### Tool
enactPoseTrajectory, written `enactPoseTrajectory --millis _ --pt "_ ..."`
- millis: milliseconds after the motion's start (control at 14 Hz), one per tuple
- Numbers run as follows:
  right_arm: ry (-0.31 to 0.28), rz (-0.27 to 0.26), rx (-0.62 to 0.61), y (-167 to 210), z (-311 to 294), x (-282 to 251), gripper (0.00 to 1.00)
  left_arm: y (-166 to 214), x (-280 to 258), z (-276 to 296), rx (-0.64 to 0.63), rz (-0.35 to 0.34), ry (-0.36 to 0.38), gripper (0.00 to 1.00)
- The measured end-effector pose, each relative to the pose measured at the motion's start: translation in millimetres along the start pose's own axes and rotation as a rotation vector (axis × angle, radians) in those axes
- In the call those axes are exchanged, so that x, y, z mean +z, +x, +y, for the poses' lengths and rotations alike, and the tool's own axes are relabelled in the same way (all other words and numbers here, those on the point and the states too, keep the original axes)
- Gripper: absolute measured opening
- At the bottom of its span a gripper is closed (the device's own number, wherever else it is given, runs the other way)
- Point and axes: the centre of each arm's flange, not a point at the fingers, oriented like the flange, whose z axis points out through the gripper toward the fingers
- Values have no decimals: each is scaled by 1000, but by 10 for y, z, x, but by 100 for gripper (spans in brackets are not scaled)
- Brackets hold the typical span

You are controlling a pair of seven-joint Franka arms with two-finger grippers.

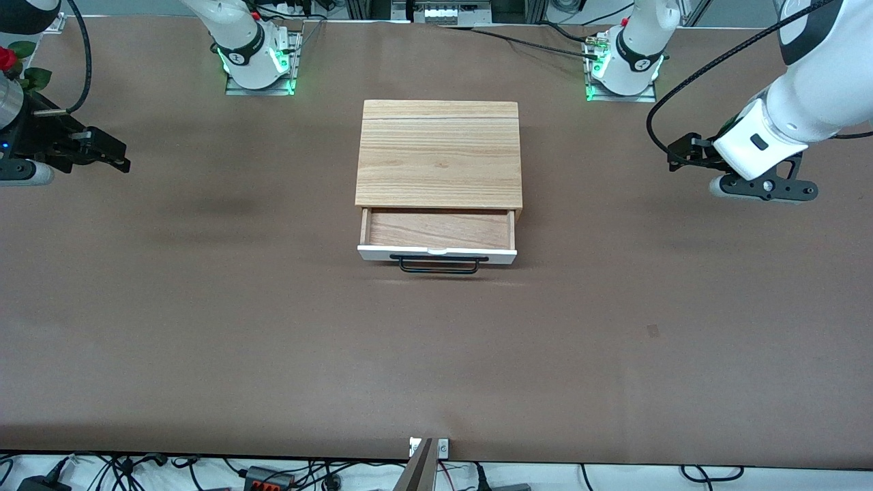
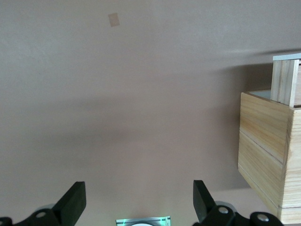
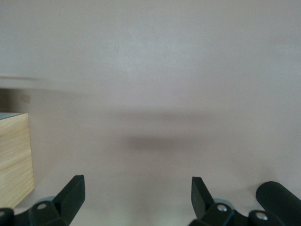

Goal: Pull top drawer with both arms simultaneously

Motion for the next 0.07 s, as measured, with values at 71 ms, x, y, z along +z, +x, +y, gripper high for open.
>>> enactPoseTrajectory --millis 71 --pt "0 -4 1 -4 0 3 100 0 -2 1 0 0 0 100"
